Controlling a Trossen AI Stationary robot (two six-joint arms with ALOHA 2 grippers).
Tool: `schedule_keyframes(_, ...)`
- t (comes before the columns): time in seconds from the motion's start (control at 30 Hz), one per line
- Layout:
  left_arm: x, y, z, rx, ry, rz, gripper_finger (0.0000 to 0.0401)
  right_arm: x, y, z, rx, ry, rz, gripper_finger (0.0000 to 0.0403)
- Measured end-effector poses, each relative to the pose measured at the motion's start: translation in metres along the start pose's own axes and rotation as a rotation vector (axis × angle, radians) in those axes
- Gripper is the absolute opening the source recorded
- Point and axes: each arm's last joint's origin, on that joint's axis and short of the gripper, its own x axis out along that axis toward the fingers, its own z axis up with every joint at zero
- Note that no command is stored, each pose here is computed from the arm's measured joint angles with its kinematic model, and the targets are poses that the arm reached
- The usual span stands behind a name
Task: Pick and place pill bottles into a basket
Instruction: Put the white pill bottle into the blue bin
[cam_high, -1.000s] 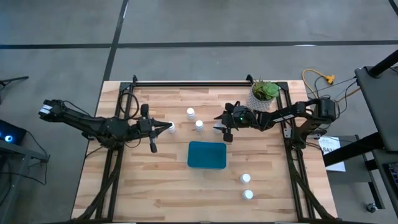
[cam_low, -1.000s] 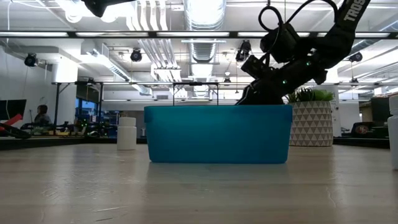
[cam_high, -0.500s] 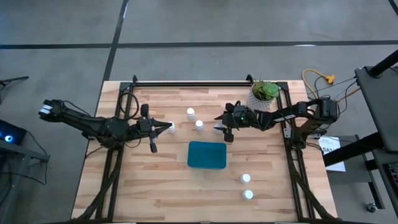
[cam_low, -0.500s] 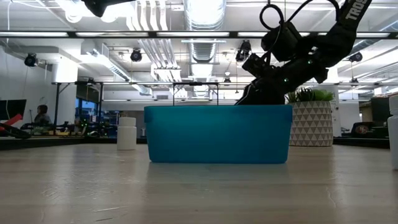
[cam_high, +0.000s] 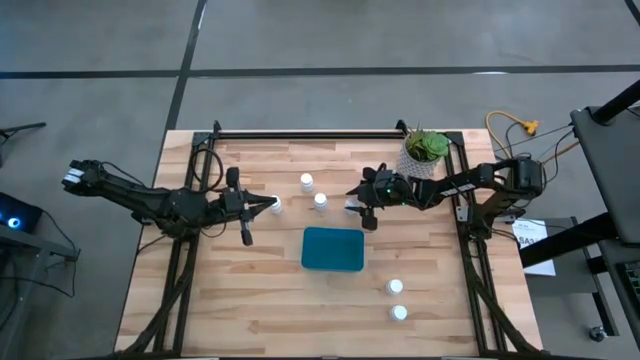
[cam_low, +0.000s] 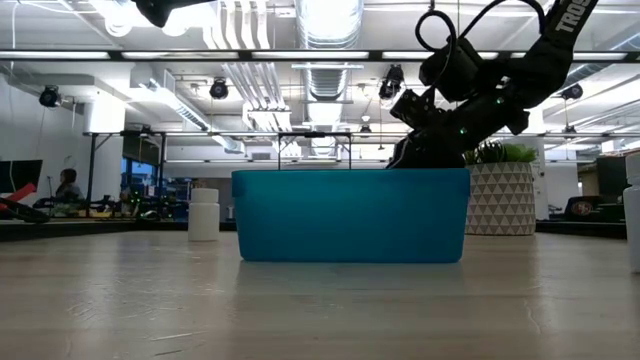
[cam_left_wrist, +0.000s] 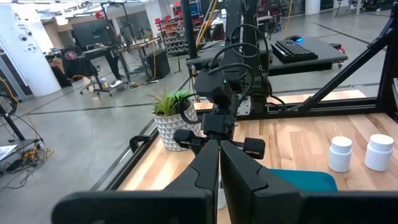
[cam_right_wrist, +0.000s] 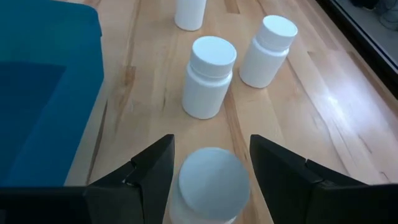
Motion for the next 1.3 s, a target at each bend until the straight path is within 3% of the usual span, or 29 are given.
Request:
schedule_keyframes(1.03,0.0000,0.0000,0.0005,-0.003,-0.004,0.000,0.0000,-0.0010,-0.0052,-0.0101,0.044,0.086,-0.005,0.0202)
schedule_keyframes(1.3,0.0000,0.0001,0.0007,-0.004,-0.007,0.001,0.0000,-0.0008,-0.0051,-0.0099,0.049,0.084,-0.009,0.0162)
